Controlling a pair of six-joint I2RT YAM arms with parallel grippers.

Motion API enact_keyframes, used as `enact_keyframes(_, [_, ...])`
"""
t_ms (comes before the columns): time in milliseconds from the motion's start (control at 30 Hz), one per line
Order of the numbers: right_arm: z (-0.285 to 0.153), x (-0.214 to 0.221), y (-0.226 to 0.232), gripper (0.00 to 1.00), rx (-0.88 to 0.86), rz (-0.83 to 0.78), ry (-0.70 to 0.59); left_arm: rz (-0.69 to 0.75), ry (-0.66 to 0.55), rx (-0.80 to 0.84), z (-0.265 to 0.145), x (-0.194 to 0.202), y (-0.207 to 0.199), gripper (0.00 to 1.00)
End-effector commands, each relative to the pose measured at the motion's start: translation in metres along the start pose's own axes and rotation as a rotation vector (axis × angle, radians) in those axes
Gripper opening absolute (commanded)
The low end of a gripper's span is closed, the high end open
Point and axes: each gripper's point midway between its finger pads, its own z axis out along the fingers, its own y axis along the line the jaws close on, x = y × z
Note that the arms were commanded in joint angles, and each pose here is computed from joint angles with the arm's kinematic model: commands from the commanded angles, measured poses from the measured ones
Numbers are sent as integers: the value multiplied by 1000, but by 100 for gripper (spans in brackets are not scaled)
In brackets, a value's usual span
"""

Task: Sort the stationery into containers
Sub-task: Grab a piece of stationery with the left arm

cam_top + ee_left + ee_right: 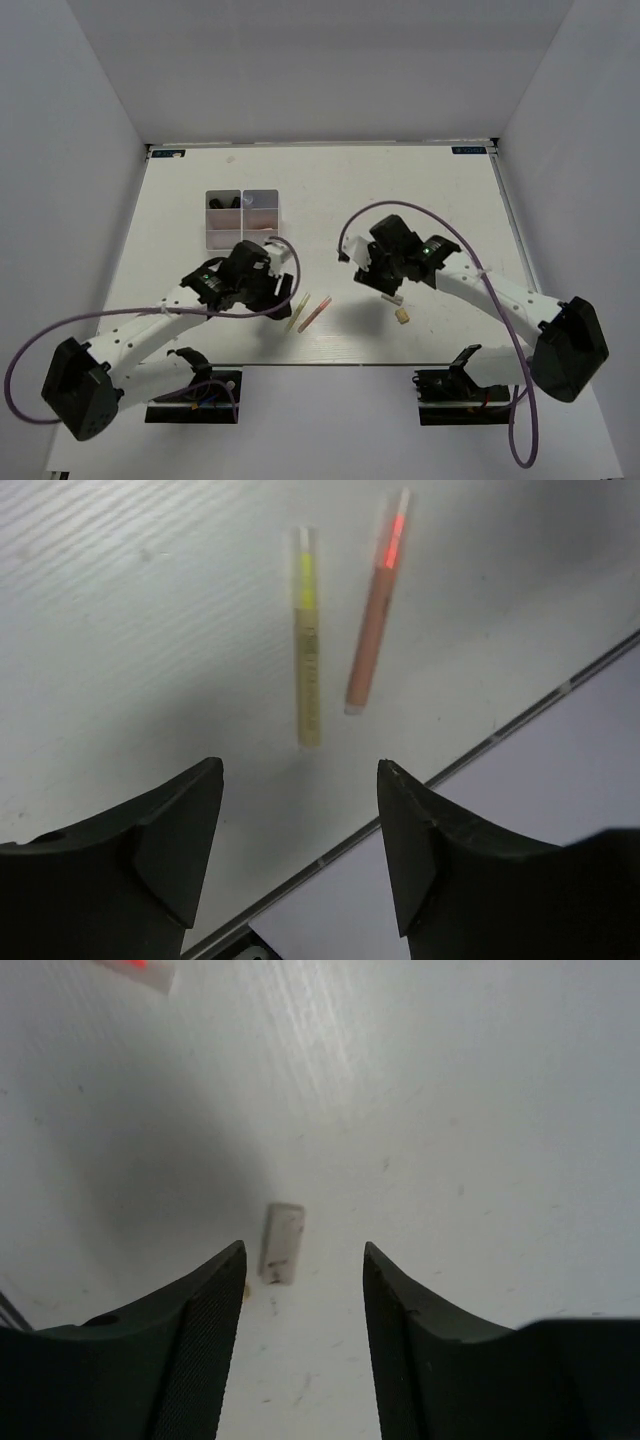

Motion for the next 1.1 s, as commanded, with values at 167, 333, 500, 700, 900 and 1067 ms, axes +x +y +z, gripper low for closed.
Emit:
enact_keyframes(167, [-2,27,11,46,31,115,-98,291,57,-280,22,-11,-7,66])
enact_keyframes(333, [-8,27,5,46,41,151,-119,377,60,-277,46,-27,-13,67])
enact_keyframes(500, [-11,30,3,47,49,167,-131,350,85,-267,67,-35,-16,63])
enact_keyframes(700, [-11,33,1,47,54,179,-139,295,89,-255,88,-35,-15,59])
enact_keyframes(900, [-12,34,-1,48,60,184,-142,275,119,-262,100,-29,-13,54])
enact_keyframes(1067, [-14,34,-3,48,71,190,-150,264,143,-262,107,-25,-12,49])
